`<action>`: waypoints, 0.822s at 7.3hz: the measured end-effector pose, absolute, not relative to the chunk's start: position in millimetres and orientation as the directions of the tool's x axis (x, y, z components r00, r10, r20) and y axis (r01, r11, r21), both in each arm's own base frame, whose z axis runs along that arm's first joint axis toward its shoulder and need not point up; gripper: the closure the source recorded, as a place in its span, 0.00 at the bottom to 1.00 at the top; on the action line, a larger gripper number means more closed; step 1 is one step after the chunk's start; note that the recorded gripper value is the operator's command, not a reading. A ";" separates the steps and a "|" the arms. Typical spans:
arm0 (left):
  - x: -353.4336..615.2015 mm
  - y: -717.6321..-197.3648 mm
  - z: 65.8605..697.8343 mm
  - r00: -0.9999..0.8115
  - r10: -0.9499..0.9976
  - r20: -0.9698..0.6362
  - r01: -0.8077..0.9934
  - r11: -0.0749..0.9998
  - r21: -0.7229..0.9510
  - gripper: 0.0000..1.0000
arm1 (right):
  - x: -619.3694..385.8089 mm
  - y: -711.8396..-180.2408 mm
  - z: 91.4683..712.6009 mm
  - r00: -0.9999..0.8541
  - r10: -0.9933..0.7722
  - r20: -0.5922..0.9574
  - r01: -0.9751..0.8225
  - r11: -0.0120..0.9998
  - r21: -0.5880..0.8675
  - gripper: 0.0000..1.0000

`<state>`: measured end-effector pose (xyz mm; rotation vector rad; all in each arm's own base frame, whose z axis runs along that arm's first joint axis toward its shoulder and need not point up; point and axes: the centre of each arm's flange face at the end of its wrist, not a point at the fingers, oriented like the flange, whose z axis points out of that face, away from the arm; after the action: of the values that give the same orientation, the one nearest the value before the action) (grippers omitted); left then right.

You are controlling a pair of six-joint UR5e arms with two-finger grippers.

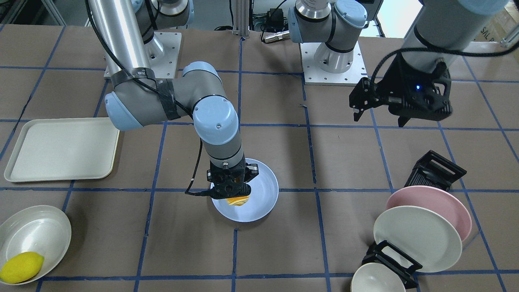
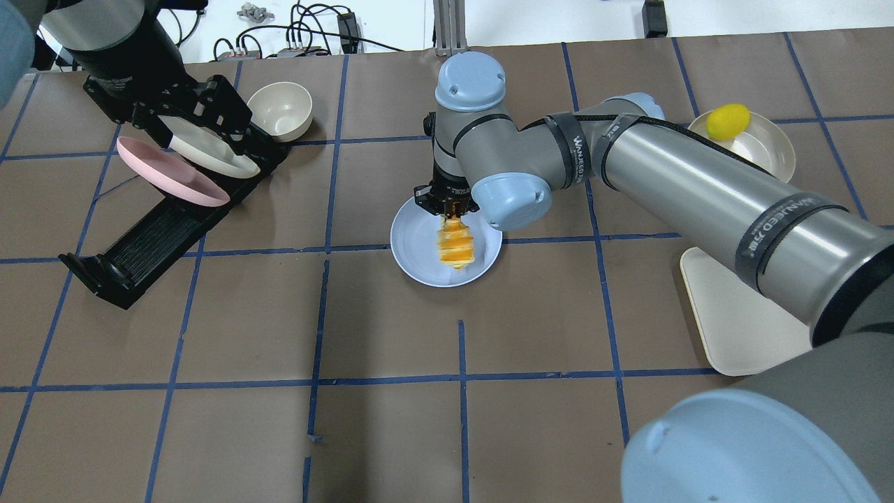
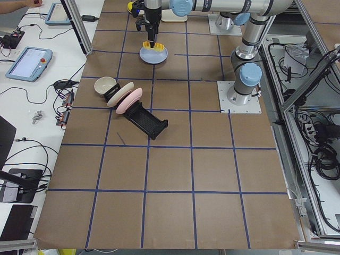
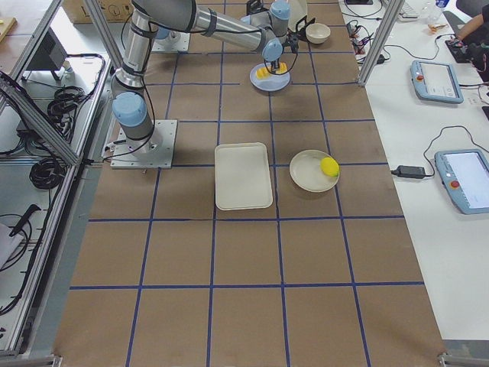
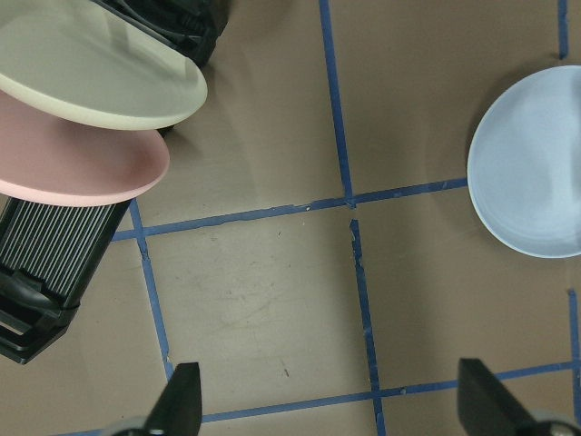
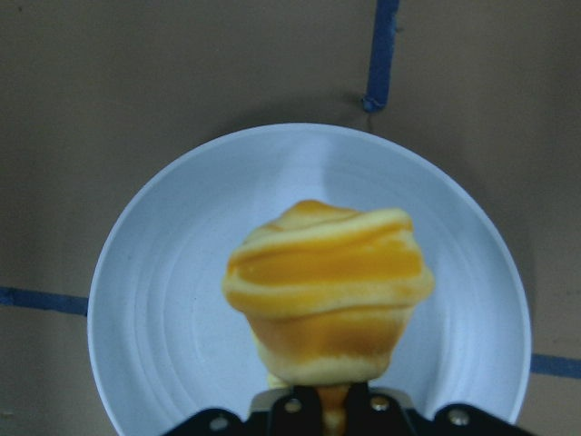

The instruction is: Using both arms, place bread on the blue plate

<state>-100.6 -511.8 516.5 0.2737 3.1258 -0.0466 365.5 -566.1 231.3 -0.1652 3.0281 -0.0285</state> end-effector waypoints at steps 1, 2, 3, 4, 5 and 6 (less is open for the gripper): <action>-103.5 -506.0 520.8 -0.984 0.181 -0.002 0.180 0.983 -0.039 0.00 | 368.5 -568.2 226.4 -0.988 -0.112 -0.108 -0.110 0.994 -0.025 0.60; -104.0 -506.1 520.1 -0.983 0.185 0.001 0.185 0.982 -0.040 0.00 | 370.8 -573.2 224.7 -0.988 -0.113 -0.107 -0.110 0.994 -0.027 0.01; -103.4 -508.1 518.0 -0.980 0.198 0.001 0.198 0.979 -0.040 0.00 | 372.9 -577.4 222.6 -0.988 -0.113 -0.106 -0.111 0.994 -0.026 0.00; -102.3 -509.6 515.7 -0.976 0.217 0.001 0.217 0.975 -0.037 0.00 | 374.2 -579.4 220.5 -0.988 -0.113 -0.105 -0.111 0.993 -0.024 0.00; -101.6 -510.0 513.5 -0.974 0.228 0.002 0.228 0.973 -0.034 0.00 | 375.1 -580.2 220.4 -0.988 -0.114 -0.106 -0.112 0.993 -0.025 0.00; -101.1 -509.9 511.4 -0.974 0.228 0.003 0.228 0.973 -0.031 0.00 | 375.1 -580.3 220.9 -0.988 -0.114 -0.105 -0.112 0.993 -0.025 0.00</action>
<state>-101.1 -509.9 511.4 0.3613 3.1267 -0.0477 375.1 -580.3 220.9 -0.1723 3.0299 -0.0285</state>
